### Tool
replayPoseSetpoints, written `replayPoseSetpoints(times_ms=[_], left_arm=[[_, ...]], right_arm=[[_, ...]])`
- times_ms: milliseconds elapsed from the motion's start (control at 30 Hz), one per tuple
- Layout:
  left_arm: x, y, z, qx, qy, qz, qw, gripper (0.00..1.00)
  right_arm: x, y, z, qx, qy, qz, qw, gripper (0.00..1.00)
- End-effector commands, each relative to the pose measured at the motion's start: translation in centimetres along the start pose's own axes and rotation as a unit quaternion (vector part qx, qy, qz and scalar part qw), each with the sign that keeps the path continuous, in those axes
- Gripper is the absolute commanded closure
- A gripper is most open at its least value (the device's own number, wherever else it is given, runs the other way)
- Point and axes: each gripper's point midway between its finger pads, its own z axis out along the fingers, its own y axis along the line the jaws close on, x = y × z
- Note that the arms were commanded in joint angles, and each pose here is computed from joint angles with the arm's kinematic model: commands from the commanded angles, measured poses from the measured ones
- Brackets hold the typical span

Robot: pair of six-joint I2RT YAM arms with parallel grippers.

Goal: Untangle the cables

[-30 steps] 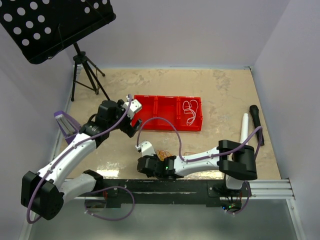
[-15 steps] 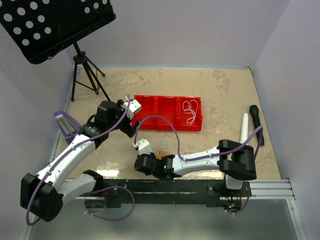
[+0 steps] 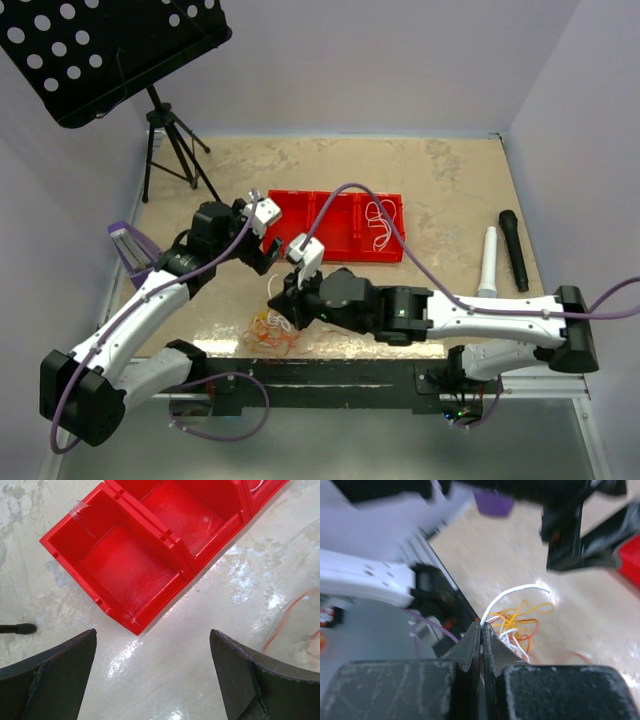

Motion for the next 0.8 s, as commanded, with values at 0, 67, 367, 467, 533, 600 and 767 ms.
replayPoseSetpoints(times_ms=[0,67,367,467,533,600,767], left_arm=[[-4.4,-0.7,-1.6,0.026,-0.064,-0.036,0.997,0.00],[-4.6,-0.9,-1.8,0.036,-0.067,-0.045,0.996,0.00],[-8.9,1.7,-5.0,-0.029,-0.145,0.016,0.989,0.00],[-9.5,0.3,-5.5,0.013,-0.147,0.048,0.988,0.00],[-8.7,-1.1,-5.5,0.044,-0.145,0.051,0.987,0.00],[-7.5,-2.5,-5.7,0.076,-0.141,0.056,0.985,0.00],[-5.7,-6.5,-6.8,0.159,-0.180,0.072,0.968,0.10]], right_arm=[[-3.9,1.4,-2.2,-0.038,-0.032,-0.014,0.999,1.00],[-3.8,0.7,-2.6,-0.025,-0.031,-0.010,0.999,1.00],[-2.9,-2.9,-2.9,0.033,-0.038,0.005,0.999,1.00],[-3.2,-4.8,-2.5,0.050,-0.043,0.005,0.998,1.00],[-4.0,-6.0,-2.5,0.059,-0.052,0.006,0.997,1.00],[-5.4,-7.0,-2.7,0.068,-0.067,0.007,0.995,1.00],[-8.2,-7.3,-3.1,0.064,-0.098,0.005,0.993,1.00]])
